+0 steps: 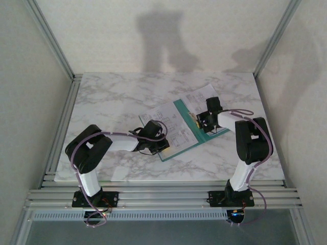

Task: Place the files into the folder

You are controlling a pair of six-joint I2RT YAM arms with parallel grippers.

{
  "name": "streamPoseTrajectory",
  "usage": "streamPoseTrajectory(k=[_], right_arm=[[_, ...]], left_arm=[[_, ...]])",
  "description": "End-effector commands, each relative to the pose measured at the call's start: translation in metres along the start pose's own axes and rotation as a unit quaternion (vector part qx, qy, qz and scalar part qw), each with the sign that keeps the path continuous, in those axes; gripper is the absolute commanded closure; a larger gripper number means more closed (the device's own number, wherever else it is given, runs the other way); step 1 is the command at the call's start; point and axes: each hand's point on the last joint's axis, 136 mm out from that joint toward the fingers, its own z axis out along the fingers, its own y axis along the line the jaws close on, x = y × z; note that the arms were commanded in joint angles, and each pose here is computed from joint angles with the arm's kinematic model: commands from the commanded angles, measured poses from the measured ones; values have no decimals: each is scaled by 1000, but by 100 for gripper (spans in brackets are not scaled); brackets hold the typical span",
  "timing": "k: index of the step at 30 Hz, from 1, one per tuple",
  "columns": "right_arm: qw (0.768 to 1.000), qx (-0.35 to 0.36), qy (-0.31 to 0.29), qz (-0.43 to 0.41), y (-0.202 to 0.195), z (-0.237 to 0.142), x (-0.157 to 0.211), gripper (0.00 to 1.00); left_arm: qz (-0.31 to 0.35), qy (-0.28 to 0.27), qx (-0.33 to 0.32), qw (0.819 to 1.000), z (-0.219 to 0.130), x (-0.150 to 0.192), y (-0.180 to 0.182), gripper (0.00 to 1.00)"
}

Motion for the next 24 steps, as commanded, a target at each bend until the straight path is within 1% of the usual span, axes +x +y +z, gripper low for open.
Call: streamPoseTrajectory(k=[1, 4, 6, 8, 11, 14, 17, 21, 24], right_arm=[[965, 259, -12, 39, -140, 20, 2, 100], [963, 265, -11, 34, -135, 19, 4, 100], [967, 252, -13, 25, -127, 20, 7, 100], [967, 254, -13, 20, -126, 21, 11, 100], [956, 292, -15, 21, -143, 19, 11, 100], [948, 316, -20, 4, -146, 15, 10, 100], [949, 315, -16, -2, -145, 13, 17, 100], [955, 298, 5, -6, -139, 20, 39, 100], [952, 306, 4, -2, -141, 21, 36, 100]], left_arm=[[-36, 35, -128, 990, -4, 20, 75, 95], [-36, 35, -128, 990, -4, 20, 76, 95], [-37, 36, -129, 990, -4, 20, 77, 95], [-37, 37, -129, 990, -4, 20, 77, 95], [-37, 37, -128, 990, -4, 19, 77, 95], [-36, 35, -129, 990, -6, 18, 76, 95], [-37, 33, -127, 991, -8, 18, 75, 95], [-37, 31, -120, 992, -10, 16, 71, 95], [-37, 30, -118, 992, -10, 15, 69, 95]])
